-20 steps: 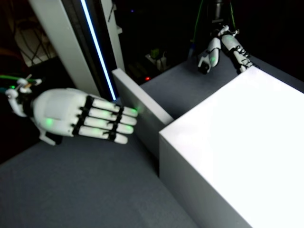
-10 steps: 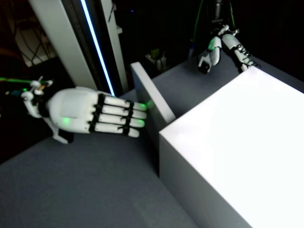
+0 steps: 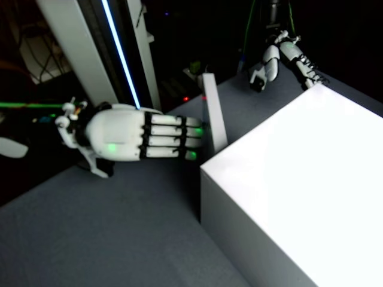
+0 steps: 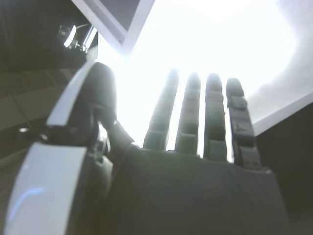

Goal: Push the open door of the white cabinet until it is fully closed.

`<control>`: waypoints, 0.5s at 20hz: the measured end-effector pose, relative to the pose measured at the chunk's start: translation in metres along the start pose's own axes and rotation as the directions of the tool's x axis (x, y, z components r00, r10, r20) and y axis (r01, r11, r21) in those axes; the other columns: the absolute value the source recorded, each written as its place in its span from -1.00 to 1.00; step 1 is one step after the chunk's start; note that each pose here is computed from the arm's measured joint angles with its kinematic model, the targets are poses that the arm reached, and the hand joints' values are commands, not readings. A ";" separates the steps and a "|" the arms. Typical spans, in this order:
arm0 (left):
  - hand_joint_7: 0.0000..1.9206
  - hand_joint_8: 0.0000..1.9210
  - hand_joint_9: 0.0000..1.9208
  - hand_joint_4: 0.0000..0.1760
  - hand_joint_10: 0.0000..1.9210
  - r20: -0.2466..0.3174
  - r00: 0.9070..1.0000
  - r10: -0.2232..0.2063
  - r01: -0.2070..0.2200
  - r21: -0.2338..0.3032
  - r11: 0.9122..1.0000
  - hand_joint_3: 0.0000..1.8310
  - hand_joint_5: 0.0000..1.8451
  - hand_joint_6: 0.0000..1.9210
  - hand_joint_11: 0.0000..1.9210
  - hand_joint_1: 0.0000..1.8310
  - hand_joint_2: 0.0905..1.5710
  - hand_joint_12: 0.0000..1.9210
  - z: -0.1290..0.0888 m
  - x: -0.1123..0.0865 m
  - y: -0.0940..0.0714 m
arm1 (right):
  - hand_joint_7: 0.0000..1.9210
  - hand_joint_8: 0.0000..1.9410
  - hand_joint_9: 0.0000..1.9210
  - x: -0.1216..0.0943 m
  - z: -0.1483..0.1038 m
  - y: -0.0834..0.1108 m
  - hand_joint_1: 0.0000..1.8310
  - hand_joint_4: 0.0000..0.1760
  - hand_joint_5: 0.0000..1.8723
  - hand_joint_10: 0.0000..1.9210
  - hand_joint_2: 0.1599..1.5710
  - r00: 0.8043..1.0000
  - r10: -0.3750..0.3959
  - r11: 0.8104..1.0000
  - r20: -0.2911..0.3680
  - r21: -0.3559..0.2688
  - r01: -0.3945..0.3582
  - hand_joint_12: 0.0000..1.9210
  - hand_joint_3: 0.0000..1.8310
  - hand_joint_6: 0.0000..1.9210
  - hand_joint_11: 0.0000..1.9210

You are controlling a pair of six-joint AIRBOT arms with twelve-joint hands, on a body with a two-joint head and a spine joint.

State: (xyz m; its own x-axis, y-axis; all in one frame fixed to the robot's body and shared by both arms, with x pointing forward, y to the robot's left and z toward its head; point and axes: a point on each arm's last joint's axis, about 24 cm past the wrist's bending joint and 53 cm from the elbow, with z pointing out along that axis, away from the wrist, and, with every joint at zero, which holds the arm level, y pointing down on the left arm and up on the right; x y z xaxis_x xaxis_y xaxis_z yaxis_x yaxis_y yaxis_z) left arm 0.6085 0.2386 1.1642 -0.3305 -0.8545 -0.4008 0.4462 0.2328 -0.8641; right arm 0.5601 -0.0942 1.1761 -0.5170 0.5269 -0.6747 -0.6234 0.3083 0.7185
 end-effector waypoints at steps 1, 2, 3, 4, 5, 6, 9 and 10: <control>-1.00 -1.00 -1.00 -1.00 -1.00 0.001 1.000 0.000 0.000 0.001 1.000 -1.00 -0.94 -1.00 -1.00 -0.81 0.90 -1.00 0.000 0.000 0.000 | -1.00 -1.00 -1.00 0.002 0.004 0.002 -0.64 -1.00 -0.92 -1.00 0.71 1.000 0.004 1.000 -0.003 -0.009 -0.004 -0.65 -1.00 -0.99 -1.00; -1.00 -1.00 -1.00 -1.00 -1.00 0.001 1.000 0.000 0.000 0.001 1.000 -1.00 -0.94 -1.00 -1.00 -0.80 0.89 -1.00 0.000 0.000 0.000 | -1.00 -1.00 -1.00 0.003 0.006 0.002 -0.59 -1.00 -0.91 -1.00 0.70 1.000 0.003 1.000 -0.008 -0.015 -0.003 -0.74 -1.00 -0.99 -1.00; -1.00 -1.00 -1.00 -1.00 -1.00 0.001 1.000 0.000 0.000 0.002 1.000 -1.00 -0.94 -1.00 -1.00 -0.81 0.89 -1.00 0.000 0.000 0.000 | -1.00 -1.00 -1.00 0.005 0.009 0.002 -0.55 -1.00 -0.90 -1.00 0.69 1.000 -0.001 1.000 -0.013 -0.020 0.001 -0.77 -1.00 -0.99 -1.00; -1.00 -1.00 -1.00 -1.00 -1.00 0.001 1.000 0.000 0.000 0.001 1.000 -1.00 -0.94 -1.00 -1.00 -0.82 0.89 -1.00 0.000 0.000 0.000 | -1.00 -1.00 -1.00 0.006 0.013 0.001 -0.54 -1.00 -0.90 -1.00 0.70 1.000 -0.002 1.000 -0.017 -0.019 0.001 -0.77 -1.00 -0.99 -1.00; -1.00 -1.00 -1.00 -1.00 -1.00 0.002 1.000 0.000 0.000 0.001 1.000 -1.00 -0.94 -1.00 -1.00 -0.83 0.88 -1.00 0.000 0.000 0.000 | -1.00 -1.00 -1.00 0.005 0.016 0.000 -0.55 -1.00 -0.90 -1.00 0.70 1.000 0.000 1.000 -0.012 -0.019 0.000 -0.83 -1.00 -0.99 -1.00; -1.00 -1.00 -1.00 -1.00 -1.00 0.001 1.000 0.000 0.000 0.001 1.000 -1.00 -0.94 -1.00 -1.00 -0.83 0.88 -1.00 0.000 0.000 0.000 | -1.00 -1.00 -1.00 0.004 0.018 0.000 -0.50 -1.00 -0.89 -1.00 0.69 1.000 0.000 1.000 -0.009 -0.022 0.000 -0.79 -1.00 -0.99 -1.00; -1.00 -1.00 -1.00 -1.00 -1.00 0.002 1.000 0.000 0.000 0.001 1.000 -1.00 -0.94 -1.00 -1.00 -0.83 0.87 -1.00 0.000 0.000 0.000 | -0.98 -1.00 -0.98 0.006 0.028 0.001 -0.41 -1.00 -0.88 -0.99 0.65 1.000 0.000 0.999 -0.011 -0.032 -0.001 -0.77 -1.00 -0.99 -1.00; -1.00 -1.00 -1.00 -1.00 -1.00 0.002 1.000 0.000 0.000 0.001 1.000 -1.00 -0.94 -1.00 -1.00 -0.83 0.87 -1.00 0.000 0.000 0.000 | -0.95 -1.00 -0.96 0.007 0.032 0.001 -0.34 -1.00 -0.84 -0.99 0.63 1.000 -0.003 0.999 -0.015 -0.038 0.003 -0.73 -1.00 -0.99 -1.00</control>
State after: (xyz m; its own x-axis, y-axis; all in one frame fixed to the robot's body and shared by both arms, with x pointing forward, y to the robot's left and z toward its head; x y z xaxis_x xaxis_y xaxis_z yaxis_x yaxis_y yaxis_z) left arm 0.6085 0.2390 1.1645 -0.3289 -0.8554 -0.4001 0.4469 0.2323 -0.8639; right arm 0.5747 -0.0650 1.1778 -0.5234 0.5140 -0.6796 -0.6466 0.2799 0.7097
